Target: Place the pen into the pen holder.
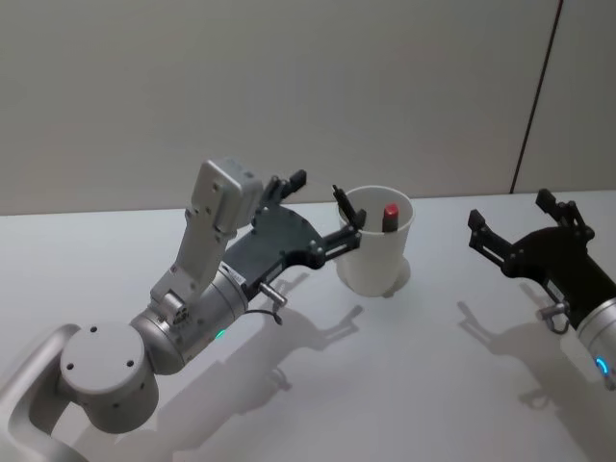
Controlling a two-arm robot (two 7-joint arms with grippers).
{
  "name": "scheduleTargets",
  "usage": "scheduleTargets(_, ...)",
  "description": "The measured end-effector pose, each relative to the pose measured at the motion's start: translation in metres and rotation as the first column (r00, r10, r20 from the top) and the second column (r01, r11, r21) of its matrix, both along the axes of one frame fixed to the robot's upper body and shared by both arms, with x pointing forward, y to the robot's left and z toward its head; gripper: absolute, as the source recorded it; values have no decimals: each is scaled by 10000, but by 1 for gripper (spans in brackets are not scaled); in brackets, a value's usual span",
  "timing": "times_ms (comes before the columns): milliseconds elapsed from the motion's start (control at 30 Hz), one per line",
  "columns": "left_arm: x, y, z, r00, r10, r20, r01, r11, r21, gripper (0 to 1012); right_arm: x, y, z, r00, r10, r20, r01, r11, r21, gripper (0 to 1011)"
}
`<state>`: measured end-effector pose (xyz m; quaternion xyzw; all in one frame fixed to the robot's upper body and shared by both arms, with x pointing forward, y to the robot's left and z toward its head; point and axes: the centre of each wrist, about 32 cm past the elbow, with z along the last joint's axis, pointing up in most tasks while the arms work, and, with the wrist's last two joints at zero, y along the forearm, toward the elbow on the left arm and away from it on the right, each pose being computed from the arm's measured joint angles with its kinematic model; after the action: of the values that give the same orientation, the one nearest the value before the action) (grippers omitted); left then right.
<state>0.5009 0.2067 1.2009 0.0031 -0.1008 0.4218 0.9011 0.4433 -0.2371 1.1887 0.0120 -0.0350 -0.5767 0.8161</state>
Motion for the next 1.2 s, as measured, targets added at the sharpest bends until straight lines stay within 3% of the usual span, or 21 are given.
scheduleTargets(367,-43,-39,15,9927,1195,148,-1198,9925,222,998,0,0,0,10000,5,4,-5,10000,0,1001)
scheduleTargets(633,-78,-72,29,9759,2153,344,-2166,9755,376,998,0,0,0,10000,5,3,-5,10000,1,1001)
scheduleTargets(867,-91,-83,34,9676,2488,426,-2506,9672,423,998,0,0,-1,10000,5,2,-5,10000,0,1001)
scheduleTargets(1200,-92,-84,34,9667,2521,433,-2539,9663,427,998,0,0,-1,10000,4,3,-4,10000,1,1001)
